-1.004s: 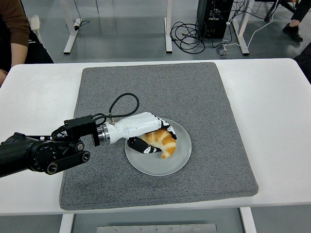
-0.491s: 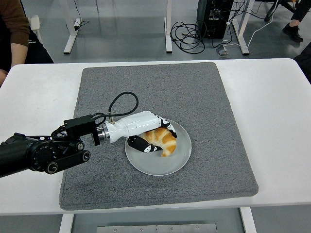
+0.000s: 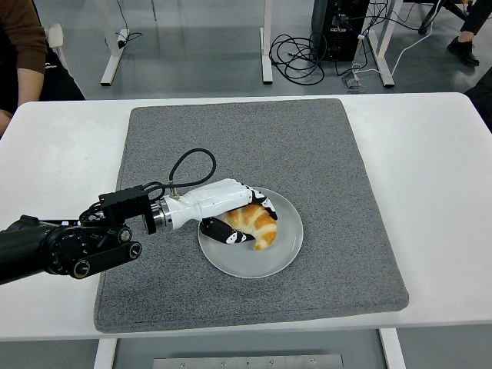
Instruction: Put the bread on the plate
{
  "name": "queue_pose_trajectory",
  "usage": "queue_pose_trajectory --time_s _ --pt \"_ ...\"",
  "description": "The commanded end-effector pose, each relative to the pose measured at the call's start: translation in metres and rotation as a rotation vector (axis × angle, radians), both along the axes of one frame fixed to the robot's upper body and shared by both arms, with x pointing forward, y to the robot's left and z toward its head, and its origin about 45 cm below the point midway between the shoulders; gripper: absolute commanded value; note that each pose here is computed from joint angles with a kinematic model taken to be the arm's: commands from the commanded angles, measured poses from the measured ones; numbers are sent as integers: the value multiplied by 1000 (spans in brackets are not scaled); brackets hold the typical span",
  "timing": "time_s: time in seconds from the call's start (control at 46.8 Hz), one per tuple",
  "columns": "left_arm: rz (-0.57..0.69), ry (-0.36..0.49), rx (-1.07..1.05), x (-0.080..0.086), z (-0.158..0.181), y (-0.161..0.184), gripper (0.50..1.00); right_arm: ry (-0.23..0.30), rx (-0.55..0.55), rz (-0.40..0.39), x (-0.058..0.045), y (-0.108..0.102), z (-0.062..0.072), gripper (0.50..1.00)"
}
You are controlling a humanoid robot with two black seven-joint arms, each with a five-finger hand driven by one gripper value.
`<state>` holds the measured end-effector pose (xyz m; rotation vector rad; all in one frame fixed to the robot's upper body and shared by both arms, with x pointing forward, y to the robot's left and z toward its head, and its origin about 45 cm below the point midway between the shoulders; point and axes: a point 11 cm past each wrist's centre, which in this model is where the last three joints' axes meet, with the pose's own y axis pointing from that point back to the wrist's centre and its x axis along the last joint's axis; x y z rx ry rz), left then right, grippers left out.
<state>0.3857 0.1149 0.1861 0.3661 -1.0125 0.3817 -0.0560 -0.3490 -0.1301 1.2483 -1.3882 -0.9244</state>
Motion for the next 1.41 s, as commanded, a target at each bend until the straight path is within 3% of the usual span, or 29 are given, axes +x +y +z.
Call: queue_pose_trajectory --time_s 0.0,0.427,0.556,0.62,0.962,1.218,1.389 --pt "14 10 -13 2 1 1 642 0 0 0 0 0 0 1000" --pt "30 26 -25 2 1 3 810 0 1 0 0 1 0 1000" --pt "61 49 -57 5 3 4 931 0 1 0 0 1 0 1000" --pt "77 62 -74 7 4 4 964 0 1 0 0 1 0 1000" --pt "108 72 -103 11 8 8 972 0 1 0 0 1 0 1000" --pt "203 83 -250 38 49 10 972 0 1 0 0 1 0 1000" --pt "261 168 -360 53 71 14 972 0 1 0 0 1 0 1000"
